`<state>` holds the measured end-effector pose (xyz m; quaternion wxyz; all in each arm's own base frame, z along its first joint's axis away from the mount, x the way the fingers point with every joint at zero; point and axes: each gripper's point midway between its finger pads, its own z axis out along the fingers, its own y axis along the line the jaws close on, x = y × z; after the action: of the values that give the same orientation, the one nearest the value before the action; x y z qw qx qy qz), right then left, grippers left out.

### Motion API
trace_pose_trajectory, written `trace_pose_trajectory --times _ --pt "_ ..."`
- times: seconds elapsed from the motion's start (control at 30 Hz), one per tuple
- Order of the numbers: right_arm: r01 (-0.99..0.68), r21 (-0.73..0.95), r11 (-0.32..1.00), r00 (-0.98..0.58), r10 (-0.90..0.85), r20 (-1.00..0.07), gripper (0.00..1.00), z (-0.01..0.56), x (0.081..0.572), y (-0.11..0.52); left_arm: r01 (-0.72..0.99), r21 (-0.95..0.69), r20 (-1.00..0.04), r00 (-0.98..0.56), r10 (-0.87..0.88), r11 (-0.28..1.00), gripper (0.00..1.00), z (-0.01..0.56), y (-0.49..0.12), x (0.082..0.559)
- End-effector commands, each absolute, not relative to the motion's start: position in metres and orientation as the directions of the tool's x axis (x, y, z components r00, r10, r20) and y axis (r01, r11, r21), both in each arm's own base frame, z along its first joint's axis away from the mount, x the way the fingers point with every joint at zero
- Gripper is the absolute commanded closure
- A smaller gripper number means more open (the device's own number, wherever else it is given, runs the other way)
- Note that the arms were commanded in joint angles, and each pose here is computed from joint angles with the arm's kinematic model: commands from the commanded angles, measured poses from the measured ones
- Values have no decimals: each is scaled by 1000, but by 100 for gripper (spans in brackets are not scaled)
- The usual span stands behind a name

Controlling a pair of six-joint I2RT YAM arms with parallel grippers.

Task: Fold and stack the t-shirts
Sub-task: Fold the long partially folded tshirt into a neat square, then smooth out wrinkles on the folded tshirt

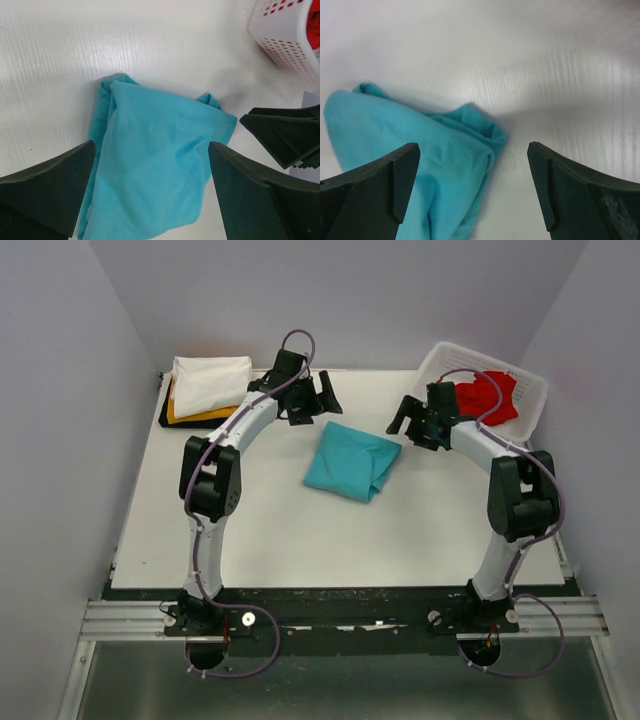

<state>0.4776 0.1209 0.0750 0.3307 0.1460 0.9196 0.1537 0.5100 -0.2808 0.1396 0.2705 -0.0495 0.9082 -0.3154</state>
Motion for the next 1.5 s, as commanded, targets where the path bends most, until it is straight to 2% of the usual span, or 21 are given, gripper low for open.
trace_pose_trajectory --times 0.0,0.13,0.2,0.3,0.43,0.53,0.67,0.83,1.03,1.2,1.3,1.4,1.47 --pt "-16 567 823 -736 374 -564 0 117 448 155 181 -655 -487 -844 -226 734 1 174 -286 467" --pt "-211 756 620 -786 352 -508 0 139 419 204 231 -729 -448 -873 -194 644 1 164 -303 432" --pt "-219 801 556 -826 331 -456 0 133 415 219 230 -751 -419 -890 -178 619 1 155 -311 426" --pt "-226 824 520 -833 335 -440 0 125 423 228 214 -766 -384 -909 -164 607 1 140 -320 431" --pt "-156 764 626 -817 353 -456 0 89 455 217 146 -738 -323 -933 -155 659 1 105 -316 433" --pt "-52 695 717 -821 365 -438 0 49 461 201 114 -737 -274 -951 -141 666 2 83 -313 416" --pt "12 655 756 -826 377 -420 0 28 442 187 91 -736 -227 -967 -117 671 1 62 -311 374" --pt "17 647 762 -838 364 -407 0 35 403 179 62 -722 -155 -985 -73 689 1 40 -304 303" --pt "-13 650 760 -869 313 -384 0 51 343 178 136 -699 -221 -975 -32 702 2 59 -303 239" --pt "-42 591 805 -841 292 -456 0 92 320 160 180 -676 -314 -948 -58 714 1 86 -302 240" --pt "11 547 837 -847 298 -440 1 100 296 146 196 -665 -356 -932 -74 721 1 97 -297 244" --pt "26 559 829 -879 285 -382 7 94 263 144 219 -670 -379 -923 -73 709 2 106 -302 249" --pt "22 614 789 -899 285 -334 18 90 244 153 231 -673 -389 -919 -70 703 1 108 -307 255"
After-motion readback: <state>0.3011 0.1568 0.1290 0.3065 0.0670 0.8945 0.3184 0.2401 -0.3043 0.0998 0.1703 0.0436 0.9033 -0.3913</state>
